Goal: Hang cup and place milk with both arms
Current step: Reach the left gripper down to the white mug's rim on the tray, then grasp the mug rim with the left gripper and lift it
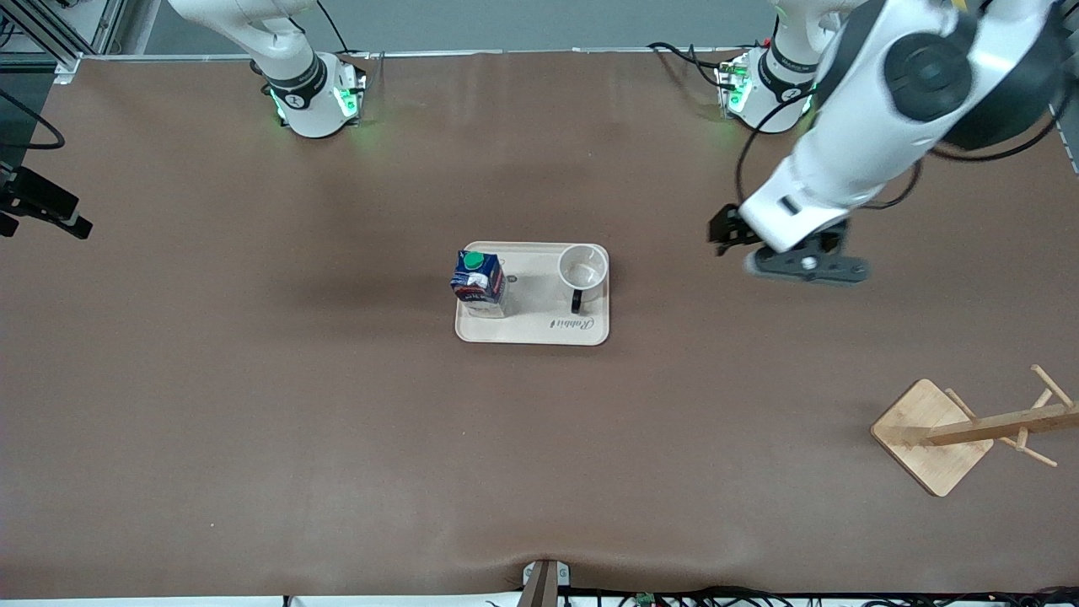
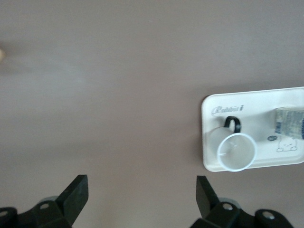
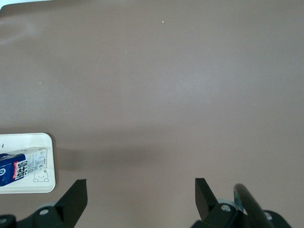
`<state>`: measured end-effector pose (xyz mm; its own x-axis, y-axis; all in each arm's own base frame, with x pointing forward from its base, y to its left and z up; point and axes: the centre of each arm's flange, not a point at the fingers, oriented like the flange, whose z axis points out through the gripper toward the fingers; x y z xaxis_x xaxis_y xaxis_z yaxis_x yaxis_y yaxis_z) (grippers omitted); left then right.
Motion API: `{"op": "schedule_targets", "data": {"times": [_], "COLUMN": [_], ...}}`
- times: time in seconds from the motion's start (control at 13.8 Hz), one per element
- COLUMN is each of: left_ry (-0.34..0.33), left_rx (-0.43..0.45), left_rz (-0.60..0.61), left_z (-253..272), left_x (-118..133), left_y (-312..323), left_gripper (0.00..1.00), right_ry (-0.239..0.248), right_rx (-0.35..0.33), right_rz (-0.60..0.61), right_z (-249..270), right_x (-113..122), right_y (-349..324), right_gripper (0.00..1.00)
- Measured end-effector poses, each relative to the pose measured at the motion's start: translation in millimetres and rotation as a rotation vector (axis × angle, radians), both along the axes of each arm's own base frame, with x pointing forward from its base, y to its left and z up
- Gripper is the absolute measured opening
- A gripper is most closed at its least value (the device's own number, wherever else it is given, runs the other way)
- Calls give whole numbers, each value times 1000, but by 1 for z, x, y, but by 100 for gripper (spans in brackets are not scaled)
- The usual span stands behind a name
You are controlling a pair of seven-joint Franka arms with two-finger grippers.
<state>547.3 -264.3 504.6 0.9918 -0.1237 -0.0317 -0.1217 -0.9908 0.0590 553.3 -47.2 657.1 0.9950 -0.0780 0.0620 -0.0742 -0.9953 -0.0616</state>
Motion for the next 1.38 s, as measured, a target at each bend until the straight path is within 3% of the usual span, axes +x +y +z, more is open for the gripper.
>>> {"op": "schedule_targets", "data": {"times": [0.15,0.36,0.73,0.87,1.02,1.16,1.38], "left_ry": [-1,0,37,30,25,21,7], "left_rx": [-30,-60,-14,-7,8,5,-5], "left_rz": [25,66,123,114,89,80,92], "left_z": [-47,-120,-214,-244,-267,-276,-270], "left_x": [-9,-42,-81,-85,-88,-86,-76], "left_y": [-38,-91,-146,-154,-157,-159,-158], "left_gripper": [100,100,96,80,56,51,18], "right_ry": [1,1,1,1,1,1,2], "right_rx": [0,0,0,-1,-2,-2,-2], "right_rz": [0,-1,-1,-1,-2,-7,-11], "right_z": [0,0,0,0,0,0,0], "right_x": [0,0,0,0,0,0,-1], "right_y": [0,0,0,0,-1,-4,-6], "right_gripper": [100,100,100,100,100,100,100]}}
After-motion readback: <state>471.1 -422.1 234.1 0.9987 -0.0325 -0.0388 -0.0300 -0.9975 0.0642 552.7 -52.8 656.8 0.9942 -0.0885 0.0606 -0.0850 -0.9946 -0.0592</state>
